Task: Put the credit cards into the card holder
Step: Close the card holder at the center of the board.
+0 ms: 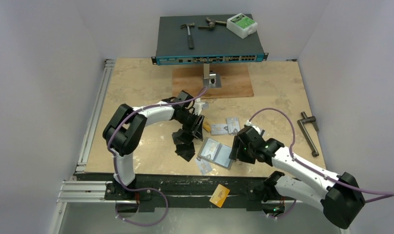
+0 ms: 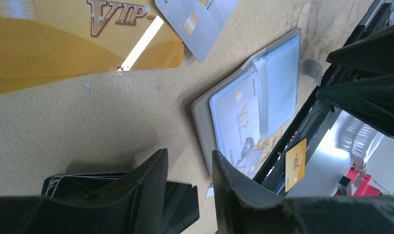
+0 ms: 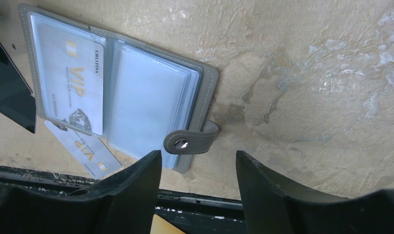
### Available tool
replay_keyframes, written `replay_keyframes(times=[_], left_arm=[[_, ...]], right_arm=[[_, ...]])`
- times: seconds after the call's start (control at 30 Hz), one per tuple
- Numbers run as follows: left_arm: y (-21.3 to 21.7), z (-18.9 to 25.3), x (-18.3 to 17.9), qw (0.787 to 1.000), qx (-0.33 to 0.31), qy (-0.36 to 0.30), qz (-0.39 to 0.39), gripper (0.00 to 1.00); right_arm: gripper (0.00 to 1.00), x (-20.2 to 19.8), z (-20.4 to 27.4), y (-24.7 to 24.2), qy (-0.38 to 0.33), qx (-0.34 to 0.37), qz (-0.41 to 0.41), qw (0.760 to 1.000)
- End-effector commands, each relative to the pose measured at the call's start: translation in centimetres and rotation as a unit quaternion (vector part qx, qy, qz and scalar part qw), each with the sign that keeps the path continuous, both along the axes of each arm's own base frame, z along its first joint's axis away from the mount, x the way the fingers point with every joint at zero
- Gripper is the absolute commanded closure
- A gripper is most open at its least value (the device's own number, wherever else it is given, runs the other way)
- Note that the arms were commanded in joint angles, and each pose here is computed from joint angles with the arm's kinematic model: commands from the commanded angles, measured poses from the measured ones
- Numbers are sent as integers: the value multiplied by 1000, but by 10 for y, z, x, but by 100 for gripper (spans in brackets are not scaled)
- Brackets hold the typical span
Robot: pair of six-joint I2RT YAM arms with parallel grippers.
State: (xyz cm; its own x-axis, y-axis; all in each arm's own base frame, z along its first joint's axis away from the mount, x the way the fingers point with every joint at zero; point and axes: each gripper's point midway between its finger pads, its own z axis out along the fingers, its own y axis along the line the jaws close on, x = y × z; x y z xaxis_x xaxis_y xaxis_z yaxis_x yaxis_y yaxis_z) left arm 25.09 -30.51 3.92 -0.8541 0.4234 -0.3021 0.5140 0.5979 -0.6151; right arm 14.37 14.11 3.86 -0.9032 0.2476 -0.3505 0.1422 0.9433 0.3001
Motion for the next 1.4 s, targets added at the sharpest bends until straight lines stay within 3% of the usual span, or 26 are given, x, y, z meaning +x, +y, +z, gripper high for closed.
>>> replay_keyframes(times=[0.0,0.33,0.4,0.5,0.57,0.93,1.07,1.37], left_arm=[[-11,15,-5,1000,-26,-9,3,62],[-20,1,-15,1000,-7,-3,1,62],[-22,3,-15,1000,-9,-4,1,62],[-23,2,-16,1000,-10,1,1,62],[-24,3,-16,1000,-11,3,0,63],[-12,7,-19,1000,4,-8,10,61],[-6,1,-22,1000,21,3,18,45],[-8,0,-23,999,27,7,23,43]], right_arm=[[41,16,16,13,-24,-1,8,1000],[49,16,-3,5,-7,-45,0,999],[59,16,-4,2,-11,-44,-11,999],[82,17,-1,0,-21,-35,-28,999],[88,15,-2,-3,-21,-34,-35,999],[94,2,-18,-7,-2,-28,-37,999],[97,-1,-23,-4,7,-22,-34,999],[99,-1,-23,-3,8,-23,-31,999]])
